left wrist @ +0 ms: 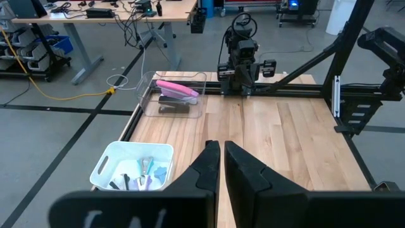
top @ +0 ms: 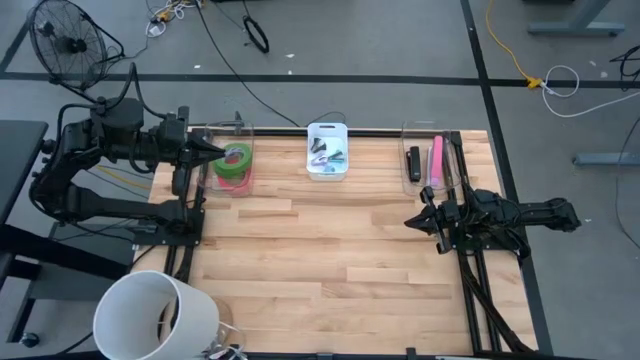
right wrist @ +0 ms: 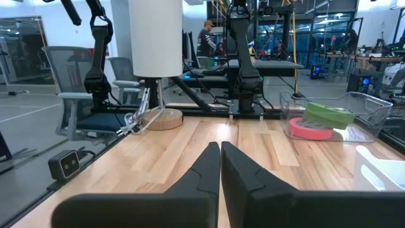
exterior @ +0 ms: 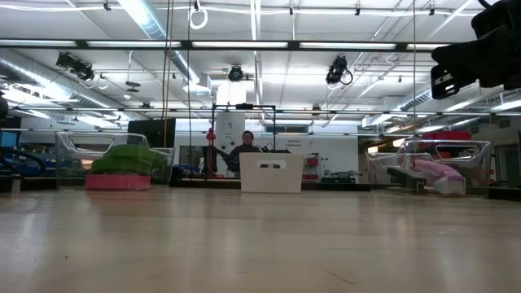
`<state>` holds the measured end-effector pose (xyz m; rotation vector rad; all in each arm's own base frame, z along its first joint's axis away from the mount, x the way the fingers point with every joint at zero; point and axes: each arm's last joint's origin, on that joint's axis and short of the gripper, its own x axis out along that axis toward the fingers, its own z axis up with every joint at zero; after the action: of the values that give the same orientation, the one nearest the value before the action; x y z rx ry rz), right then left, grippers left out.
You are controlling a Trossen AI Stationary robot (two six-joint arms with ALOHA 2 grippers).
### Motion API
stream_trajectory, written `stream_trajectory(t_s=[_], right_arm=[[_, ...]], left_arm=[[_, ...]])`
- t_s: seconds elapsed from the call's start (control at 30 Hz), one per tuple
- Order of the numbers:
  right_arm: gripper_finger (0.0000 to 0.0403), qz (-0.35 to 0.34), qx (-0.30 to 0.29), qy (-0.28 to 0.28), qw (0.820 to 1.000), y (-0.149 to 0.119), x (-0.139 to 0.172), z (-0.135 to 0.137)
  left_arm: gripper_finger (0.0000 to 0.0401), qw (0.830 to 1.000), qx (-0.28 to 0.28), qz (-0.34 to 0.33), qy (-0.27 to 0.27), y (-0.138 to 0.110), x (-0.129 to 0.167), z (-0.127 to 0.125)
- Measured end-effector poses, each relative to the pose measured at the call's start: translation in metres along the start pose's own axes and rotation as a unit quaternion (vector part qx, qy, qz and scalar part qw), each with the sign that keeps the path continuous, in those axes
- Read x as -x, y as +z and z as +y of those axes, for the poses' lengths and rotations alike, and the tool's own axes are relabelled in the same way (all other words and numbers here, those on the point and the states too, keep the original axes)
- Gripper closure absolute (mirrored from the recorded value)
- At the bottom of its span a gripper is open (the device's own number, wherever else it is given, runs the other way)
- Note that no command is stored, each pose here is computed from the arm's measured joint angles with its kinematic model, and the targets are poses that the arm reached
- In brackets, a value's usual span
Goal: Pick and place Stapler, Stapler remover, tape
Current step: Return to Home Position
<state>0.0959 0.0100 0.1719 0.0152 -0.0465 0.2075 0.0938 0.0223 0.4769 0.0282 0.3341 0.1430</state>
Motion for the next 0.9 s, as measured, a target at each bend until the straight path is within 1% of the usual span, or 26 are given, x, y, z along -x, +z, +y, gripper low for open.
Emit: stream_trajectory(t_s=[0.73,0.83,0.9], right_arm=[[0.0386,0.000,0.000,0.000,1.000,0.000,0.000,0.000],[0.0385,0.000,0.000,0.000,1.000,0.000,0.000,0.000],[0.0384,0.000,0.000,0.000,1.000,0.000,0.000,0.000]], left_arm=[[0.0373,1.000,0.000,-0.001,0.000,0.000,0.000,0.000],[0.0373,0.999,0.000,-0.038,0.003,0.007,0.000,0.001],[0.0373,0.998,0.016,-0.055,0.002,0.010,0.001,0.001]])
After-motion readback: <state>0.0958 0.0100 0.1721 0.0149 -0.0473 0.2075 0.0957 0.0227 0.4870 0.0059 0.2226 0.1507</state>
